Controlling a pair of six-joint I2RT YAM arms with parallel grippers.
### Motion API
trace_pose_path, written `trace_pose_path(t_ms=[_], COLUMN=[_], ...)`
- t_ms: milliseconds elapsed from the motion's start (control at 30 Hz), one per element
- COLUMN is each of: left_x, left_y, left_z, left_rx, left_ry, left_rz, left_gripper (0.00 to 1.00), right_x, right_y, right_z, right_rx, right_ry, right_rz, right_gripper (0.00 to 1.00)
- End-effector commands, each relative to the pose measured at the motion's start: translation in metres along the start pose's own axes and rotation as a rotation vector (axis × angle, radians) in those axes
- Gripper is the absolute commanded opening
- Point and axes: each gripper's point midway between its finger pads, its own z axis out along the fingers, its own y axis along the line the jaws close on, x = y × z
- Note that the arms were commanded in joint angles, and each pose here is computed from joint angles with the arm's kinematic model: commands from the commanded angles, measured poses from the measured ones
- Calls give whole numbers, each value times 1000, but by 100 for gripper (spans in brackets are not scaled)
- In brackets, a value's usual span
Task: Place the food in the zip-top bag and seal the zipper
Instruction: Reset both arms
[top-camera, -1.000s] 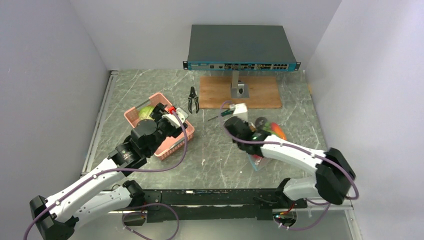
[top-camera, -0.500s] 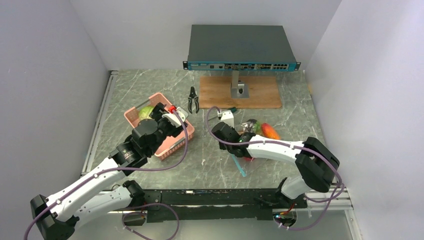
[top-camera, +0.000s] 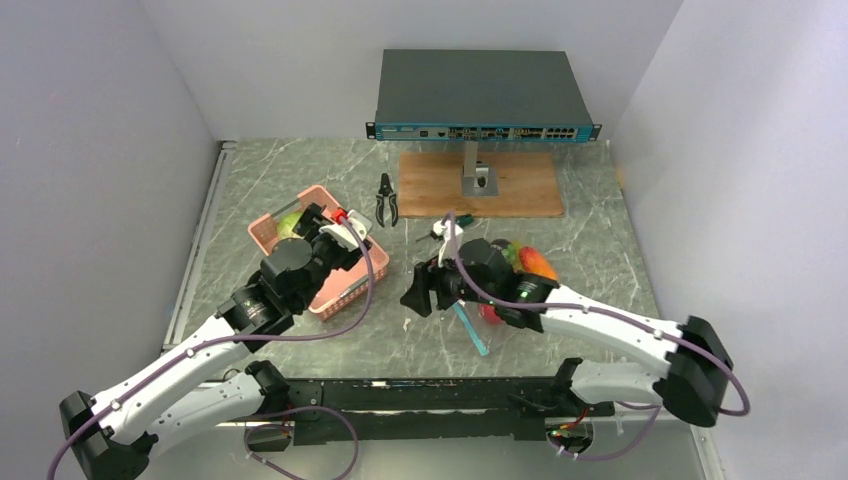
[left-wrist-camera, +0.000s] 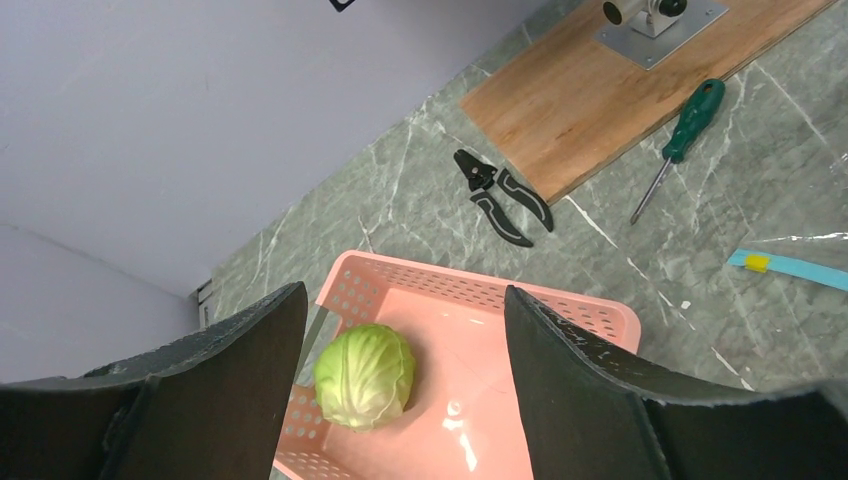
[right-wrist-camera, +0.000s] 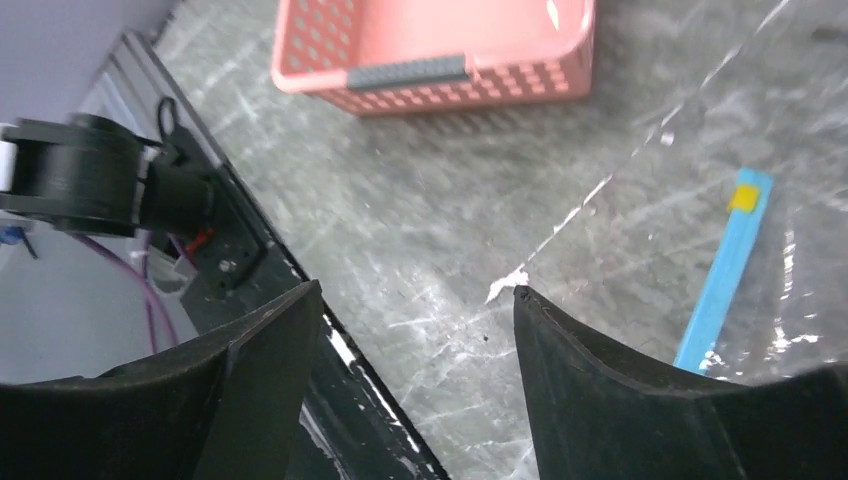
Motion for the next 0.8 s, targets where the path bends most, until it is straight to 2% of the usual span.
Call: trace_pose_path(t_ms=[0,167,267,367,567,767], left_x=[-16,-29,-45,-51,-51,-49], left_y=[21,35,49,54,80,91], left_z=[-6,-23,-43,-68,-130,-170], left_rx=[-84,-116,-128,-89,-113,-86], left_ry=[-53,-117,-152,-130,-133,-260], left_rz=[-55,-140,-273,-418,-755,-894], left_gripper=[77,79,87,99,100,100], right_x=[-50,-95,-115,-129,-144,-143], right_y=[14,-5,-21,-28,-30,-44], right_z=[-46,-119,-171,-217,-284,-312], right_rx=[25,228,358,425,421,482], right_ry=[-129,-297,-409,-522,-738,-841], right_rz=[-65,-69,-54,-31,18,76], right_gripper=[75,91,100,100,100,100])
